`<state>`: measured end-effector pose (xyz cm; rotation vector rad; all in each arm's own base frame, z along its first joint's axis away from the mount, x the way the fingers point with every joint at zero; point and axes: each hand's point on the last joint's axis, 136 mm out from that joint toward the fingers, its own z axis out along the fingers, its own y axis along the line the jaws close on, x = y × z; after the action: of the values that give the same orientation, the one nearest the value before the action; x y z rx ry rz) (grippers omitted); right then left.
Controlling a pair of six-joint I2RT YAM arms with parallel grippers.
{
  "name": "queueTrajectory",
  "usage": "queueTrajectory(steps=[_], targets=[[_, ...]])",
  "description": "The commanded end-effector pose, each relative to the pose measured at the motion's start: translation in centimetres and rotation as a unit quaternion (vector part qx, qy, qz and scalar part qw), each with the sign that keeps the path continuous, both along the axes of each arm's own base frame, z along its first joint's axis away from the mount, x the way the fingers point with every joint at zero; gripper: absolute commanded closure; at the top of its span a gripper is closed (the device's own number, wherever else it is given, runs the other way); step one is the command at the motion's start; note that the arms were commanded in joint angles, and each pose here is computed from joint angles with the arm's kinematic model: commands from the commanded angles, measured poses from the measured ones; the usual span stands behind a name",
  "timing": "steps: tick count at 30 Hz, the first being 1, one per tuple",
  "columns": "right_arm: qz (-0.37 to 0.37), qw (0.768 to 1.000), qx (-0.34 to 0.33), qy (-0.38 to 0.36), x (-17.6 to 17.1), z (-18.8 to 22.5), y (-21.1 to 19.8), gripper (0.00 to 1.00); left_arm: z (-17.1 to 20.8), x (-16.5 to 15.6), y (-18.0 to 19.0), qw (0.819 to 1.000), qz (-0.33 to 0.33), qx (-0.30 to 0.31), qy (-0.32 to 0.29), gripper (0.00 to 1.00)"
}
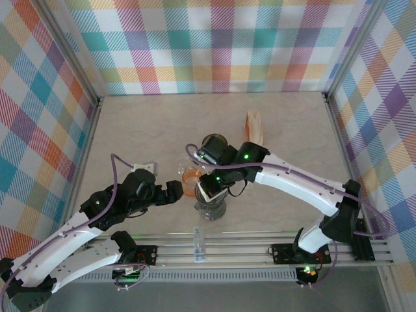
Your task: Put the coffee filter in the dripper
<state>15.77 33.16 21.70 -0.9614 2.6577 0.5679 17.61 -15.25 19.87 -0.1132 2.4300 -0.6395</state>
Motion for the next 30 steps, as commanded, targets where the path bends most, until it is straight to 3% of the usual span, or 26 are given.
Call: queueTrajectory(steps=[1,8,19,24,30], targets=[[0.005,1.0,-0.002,-0.002,0.0,-1.1,0.5,1.0,-0.1,0.2,-0.3,1.0,-0.002,-0.009,-0.001,0.0],[-0.001,1.0,-0.01,-0.002,0.2,-2.1,0.4,0.97,0.1,0.2,-0.4,1.0,-0.003,-0.012,0.0,0.0],[-0.033,0.998,0.044,-0.038,0.3,1.1,-0.8,0.33,1.5,0.7,-1.9,0.999,-0.023,-0.031,-0.003,0.0],[-0.06,0.994,0.067,-0.07,0.9,2.7,-2.1,0.28,2.8,1.1,-3.7,0.998,-0.065,-0.026,-0.005,0.08],[-0.118,0.988,0.043,-0.094,2.1,2.4,-5.3,0.26,2.4,1.6,-6.8,0.991,-0.129,-0.012,0.026,0.17]])
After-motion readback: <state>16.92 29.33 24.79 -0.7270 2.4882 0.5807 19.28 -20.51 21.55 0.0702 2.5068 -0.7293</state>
